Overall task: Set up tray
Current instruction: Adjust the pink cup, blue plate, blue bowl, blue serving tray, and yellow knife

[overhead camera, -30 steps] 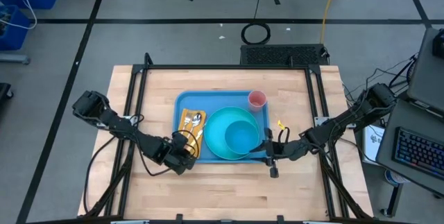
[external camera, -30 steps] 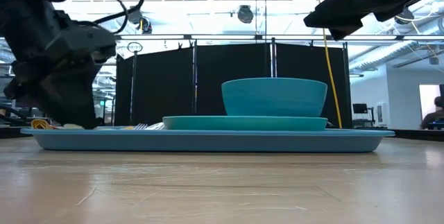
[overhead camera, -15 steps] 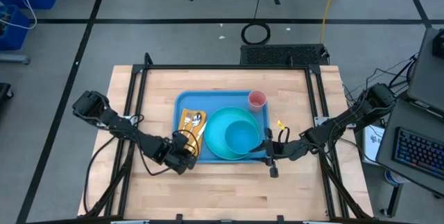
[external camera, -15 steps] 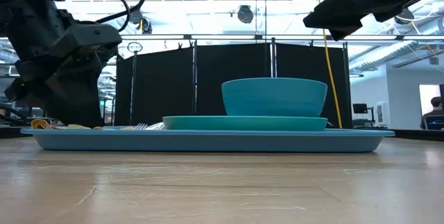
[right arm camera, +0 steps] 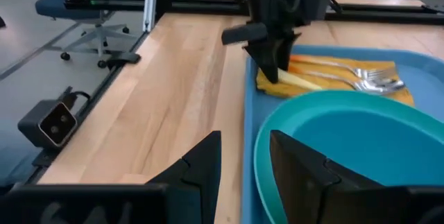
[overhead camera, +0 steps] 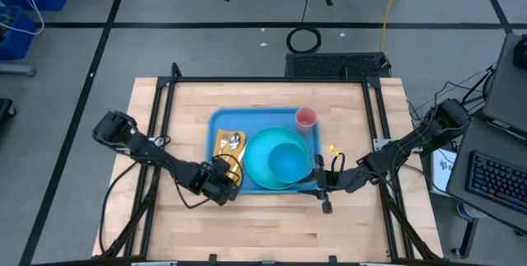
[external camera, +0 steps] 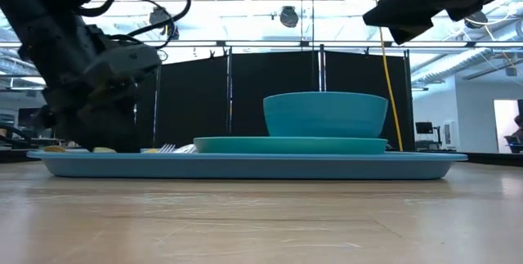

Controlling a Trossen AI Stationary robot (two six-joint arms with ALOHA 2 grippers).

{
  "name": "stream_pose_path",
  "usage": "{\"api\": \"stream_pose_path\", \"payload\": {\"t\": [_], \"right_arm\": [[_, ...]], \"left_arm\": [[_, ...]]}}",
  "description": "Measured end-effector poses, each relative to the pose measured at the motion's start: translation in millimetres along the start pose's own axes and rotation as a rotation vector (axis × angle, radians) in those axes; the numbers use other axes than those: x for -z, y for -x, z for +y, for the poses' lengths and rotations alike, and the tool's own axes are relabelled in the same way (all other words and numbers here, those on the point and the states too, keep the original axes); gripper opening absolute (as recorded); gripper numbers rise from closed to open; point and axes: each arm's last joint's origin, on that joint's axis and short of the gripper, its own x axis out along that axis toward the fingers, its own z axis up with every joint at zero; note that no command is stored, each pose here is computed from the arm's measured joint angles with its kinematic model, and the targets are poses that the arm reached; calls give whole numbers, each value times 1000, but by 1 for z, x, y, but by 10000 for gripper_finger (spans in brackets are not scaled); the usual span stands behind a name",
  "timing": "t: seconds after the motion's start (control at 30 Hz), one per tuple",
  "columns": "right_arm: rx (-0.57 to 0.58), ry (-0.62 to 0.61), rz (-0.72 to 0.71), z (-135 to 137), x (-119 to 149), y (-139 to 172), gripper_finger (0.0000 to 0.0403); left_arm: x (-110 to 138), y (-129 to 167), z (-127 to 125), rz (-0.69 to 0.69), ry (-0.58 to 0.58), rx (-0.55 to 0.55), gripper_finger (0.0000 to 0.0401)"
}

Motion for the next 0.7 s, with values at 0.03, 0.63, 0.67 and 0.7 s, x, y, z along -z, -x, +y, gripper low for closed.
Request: {"api": "stream_pose_path", "payload": {"t": [0.03, 0.63, 0.67, 0.7], "right_arm": [[-3, -1, -6, 0, -1, 0, 116], [-24, 13, -31, 5, -2, 2, 116], [-26, 14, -31, 6, -2, 2, 116], [-29, 16, -31, 6, -2, 2, 116]], "left_arm": [[0, -2, -1, -1, 2, -2, 136], [8, 2, -1, -64, 195, -9, 82], [8, 2, -1, -65, 185, -10, 82], [8, 2, -1, -66, 180, -12, 82]]}}
